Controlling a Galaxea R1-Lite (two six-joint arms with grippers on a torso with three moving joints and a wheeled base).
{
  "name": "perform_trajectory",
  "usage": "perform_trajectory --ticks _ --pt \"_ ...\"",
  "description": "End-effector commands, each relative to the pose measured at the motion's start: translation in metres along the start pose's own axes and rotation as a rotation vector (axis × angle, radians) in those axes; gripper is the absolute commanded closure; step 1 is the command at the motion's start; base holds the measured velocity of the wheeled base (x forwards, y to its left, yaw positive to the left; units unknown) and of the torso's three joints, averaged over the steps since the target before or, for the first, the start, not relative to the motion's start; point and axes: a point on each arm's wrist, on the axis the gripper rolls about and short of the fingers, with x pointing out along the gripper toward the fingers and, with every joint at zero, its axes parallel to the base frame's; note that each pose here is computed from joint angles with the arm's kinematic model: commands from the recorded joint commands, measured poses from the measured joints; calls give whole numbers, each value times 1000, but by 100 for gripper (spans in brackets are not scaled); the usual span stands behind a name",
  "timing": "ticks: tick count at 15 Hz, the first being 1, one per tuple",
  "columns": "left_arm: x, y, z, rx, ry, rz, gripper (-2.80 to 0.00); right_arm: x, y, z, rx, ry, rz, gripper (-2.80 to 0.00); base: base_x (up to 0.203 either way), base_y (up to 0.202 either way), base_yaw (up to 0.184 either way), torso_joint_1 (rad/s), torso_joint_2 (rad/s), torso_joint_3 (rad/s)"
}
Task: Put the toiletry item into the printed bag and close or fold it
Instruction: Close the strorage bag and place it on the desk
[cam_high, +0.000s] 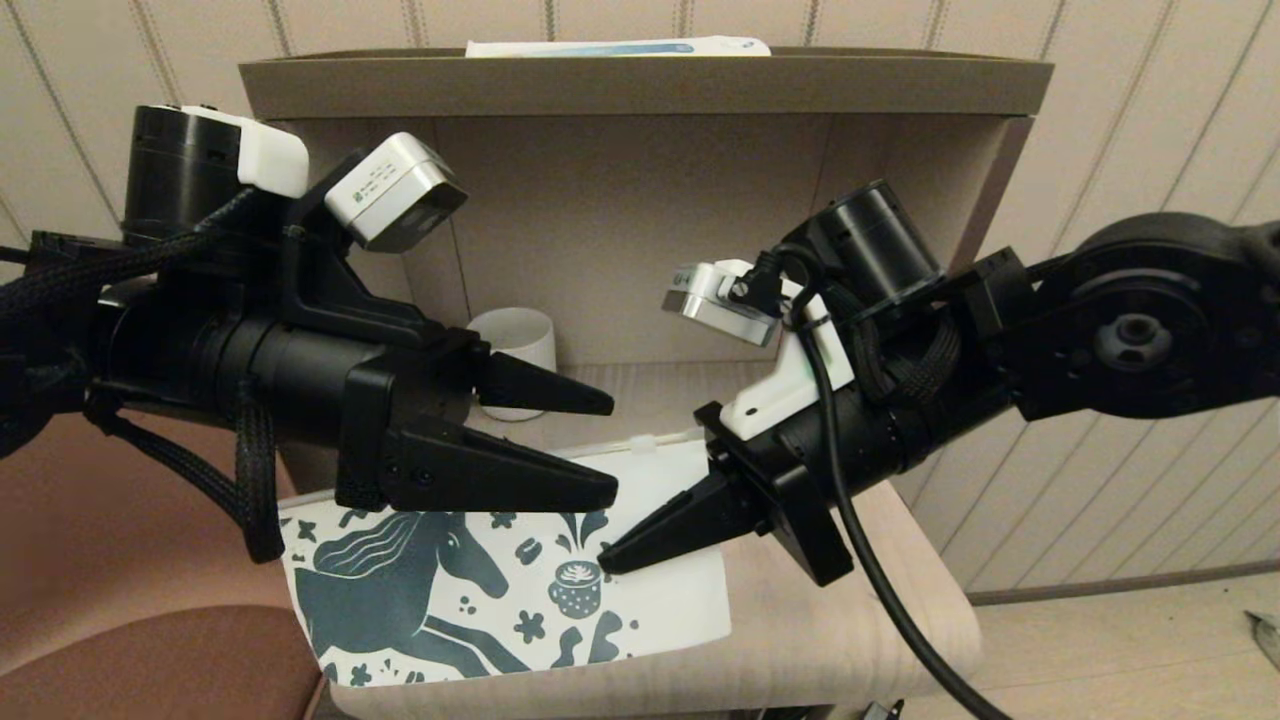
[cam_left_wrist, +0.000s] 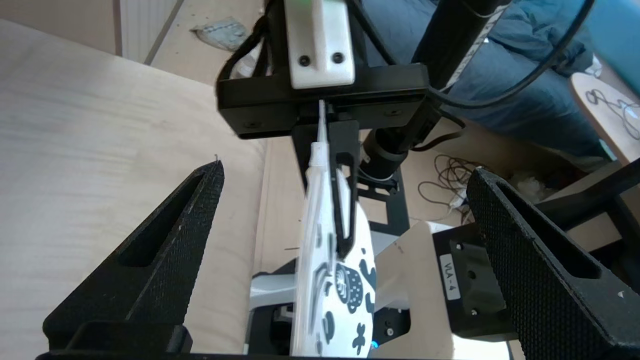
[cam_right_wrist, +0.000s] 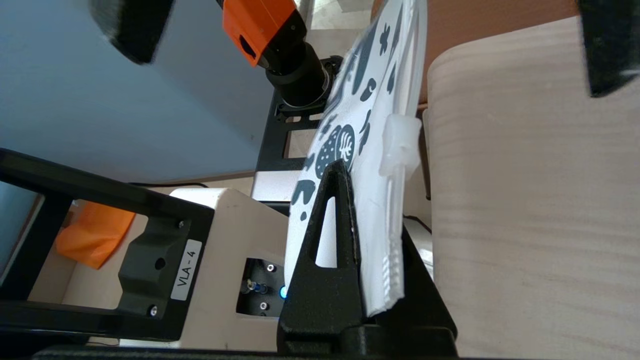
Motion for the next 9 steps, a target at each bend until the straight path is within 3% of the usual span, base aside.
perform_trajectory --ticks 1,4,6,9 --pt "0 -1 -1 0 2 -2 -280 0 2 0 1 1 2 0 0 0 0 0 0 0" --pt "0 -1 -2 0 3 -14 -280 0 11 0 -2 9 -41 0 0 0 0 0 0 0" --pt "-1 -2 -1 1 -2 -61 -280 2 11 -2 4 12 -35 0 0 0 0 0 0 0" --pt "-1 -3 0 2 -4 -63 -280 4 11 1 -22 0 -35 0 0 0 0 0 0 0"
